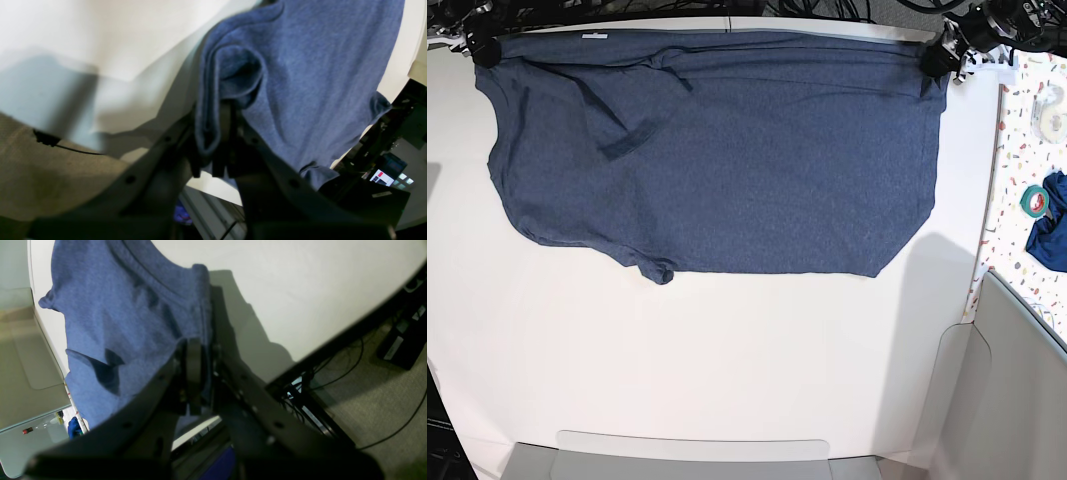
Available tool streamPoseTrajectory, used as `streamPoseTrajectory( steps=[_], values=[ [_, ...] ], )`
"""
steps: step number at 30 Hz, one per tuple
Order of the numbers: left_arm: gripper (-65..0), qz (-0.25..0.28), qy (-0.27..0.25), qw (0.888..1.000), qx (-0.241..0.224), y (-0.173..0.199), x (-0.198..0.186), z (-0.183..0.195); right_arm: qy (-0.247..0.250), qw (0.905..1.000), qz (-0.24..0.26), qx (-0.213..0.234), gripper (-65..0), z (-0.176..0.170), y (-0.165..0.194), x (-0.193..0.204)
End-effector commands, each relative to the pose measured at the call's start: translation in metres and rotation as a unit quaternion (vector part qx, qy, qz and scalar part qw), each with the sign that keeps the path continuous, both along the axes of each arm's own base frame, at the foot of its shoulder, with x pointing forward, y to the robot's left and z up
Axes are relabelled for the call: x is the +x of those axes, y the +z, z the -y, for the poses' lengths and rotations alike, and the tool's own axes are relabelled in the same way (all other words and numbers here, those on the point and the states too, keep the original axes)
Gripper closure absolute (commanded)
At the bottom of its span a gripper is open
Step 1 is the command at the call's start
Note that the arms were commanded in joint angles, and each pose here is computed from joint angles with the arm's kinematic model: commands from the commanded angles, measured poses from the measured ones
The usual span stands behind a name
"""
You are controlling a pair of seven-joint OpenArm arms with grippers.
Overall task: Layout the t-shirt on the table in an organized manner, then fold the t-shirt properly
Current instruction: 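Drag the shirt's folded edge away from the hem with both grippers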
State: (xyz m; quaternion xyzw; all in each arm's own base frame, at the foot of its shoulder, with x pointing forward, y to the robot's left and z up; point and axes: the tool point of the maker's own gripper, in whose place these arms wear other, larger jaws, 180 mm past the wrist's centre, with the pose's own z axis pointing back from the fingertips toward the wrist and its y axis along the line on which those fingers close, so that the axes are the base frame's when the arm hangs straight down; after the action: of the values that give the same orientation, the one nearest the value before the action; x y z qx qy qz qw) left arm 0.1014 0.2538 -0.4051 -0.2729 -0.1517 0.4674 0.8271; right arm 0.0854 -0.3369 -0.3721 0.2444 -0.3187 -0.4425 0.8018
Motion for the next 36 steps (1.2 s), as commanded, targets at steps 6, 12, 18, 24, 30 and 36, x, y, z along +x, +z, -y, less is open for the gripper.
streamPoseTrajectory(
  steps=[6, 12, 18, 24, 30, 36],
  values=[
    [-1.3, 0.004, 0.002, 1.000, 0.008, 0.005, 0.000, -0.006, -0.001, 0.9998, 0.009, -0.019, -0.7, 0.010, 0.011, 0.002],
    [-10.6, 0.003, 0.005, 1.000, 0.004, 0.004, 0.000, -0.003, 0.005, 0.9994, -0.001, -0.033, -20.8, 0.019, 0.017, -0.005],
    [-11.8, -0.021, 0.042, 0.999, -0.011, 0.002, -0.003, -0.007, -0.002, 0.9979, 0.001, -0.065, -30.2, 0.041, 0.032, -0.007],
    [-12.1, -0.020, 0.049, 0.999, 0.000, 0.007, -0.003, -0.018, -0.031, 0.9931, 0.011, -0.113, -30.5, 0.073, 0.059, -0.015],
    [-23.2, -0.011, 0.044, 0.999, 0.017, 0.017, 0.003, -0.029, -0.037, 0.9853, 0.029, -0.164, -30.5, 0.086, 0.089, -0.012],
    [-26.6, -0.007, 0.040, 0.999, 0.023, 0.020, 0.005, -0.030, -0.033, 0.9818, 0.046, -0.181, -30.6, 0.088, 0.100, 0.002]
  ],
)
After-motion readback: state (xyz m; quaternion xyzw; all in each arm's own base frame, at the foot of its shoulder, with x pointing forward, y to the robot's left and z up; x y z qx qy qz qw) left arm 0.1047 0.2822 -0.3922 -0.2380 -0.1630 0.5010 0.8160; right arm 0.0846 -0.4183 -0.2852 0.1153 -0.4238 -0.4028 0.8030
